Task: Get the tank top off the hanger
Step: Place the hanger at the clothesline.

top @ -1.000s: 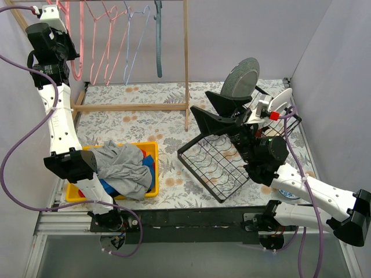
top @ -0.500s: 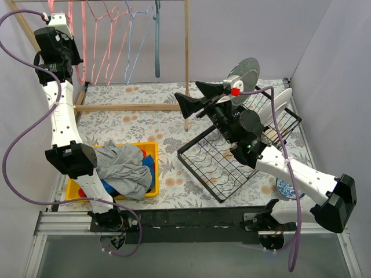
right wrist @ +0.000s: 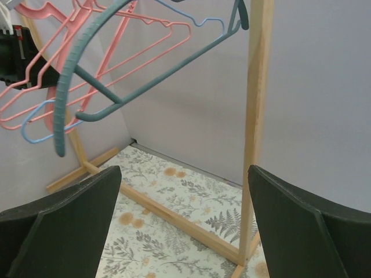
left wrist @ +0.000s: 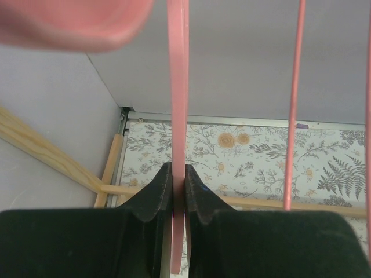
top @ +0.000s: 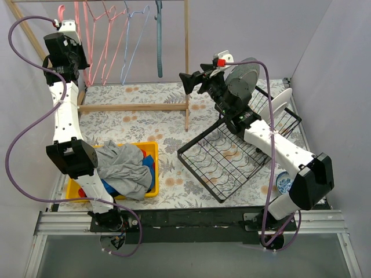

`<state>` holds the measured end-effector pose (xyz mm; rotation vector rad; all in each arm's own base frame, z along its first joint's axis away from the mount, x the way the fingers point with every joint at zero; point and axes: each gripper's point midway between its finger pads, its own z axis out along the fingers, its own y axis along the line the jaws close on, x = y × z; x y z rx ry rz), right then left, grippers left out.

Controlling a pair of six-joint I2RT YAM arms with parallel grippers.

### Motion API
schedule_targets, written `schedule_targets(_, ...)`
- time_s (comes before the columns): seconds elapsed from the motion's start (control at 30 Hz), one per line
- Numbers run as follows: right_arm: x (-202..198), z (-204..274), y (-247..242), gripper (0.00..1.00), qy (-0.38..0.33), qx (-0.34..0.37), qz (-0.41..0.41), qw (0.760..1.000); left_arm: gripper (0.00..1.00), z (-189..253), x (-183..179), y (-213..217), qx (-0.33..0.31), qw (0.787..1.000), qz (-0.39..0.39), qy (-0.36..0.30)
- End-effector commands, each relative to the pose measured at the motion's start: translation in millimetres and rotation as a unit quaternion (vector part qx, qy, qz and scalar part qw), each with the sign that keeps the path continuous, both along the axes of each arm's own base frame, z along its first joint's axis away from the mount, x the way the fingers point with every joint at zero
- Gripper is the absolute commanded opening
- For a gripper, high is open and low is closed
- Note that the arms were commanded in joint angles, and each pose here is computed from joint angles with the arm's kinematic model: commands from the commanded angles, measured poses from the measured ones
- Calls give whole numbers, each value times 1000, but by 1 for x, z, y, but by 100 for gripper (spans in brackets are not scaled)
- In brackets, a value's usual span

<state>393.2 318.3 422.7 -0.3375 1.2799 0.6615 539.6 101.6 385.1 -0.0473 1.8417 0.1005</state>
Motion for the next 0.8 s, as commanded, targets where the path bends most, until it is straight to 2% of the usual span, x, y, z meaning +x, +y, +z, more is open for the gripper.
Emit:
schedule_targets(0.0, 6, 50, 2, 99, -83, 3, 28, 996, 0, 42, -10, -16, 9, 998, -4, -55)
schedule_targets(0.37, 115, 26, 12, 99, -96, -63, -73, 991, 0, 51, -66, -23, -39, 996, 32, -68)
schedule_targets(0.57, 147, 8, 31, 97, -103, -78, -72, 989, 0, 65, -80, -13, -22, 994, 62, -83)
schedule_targets(0.77, 170, -3, 29, 92, -118, -97, -113, 982, 0, 75, -91, -11, -20, 992, 75, -102)
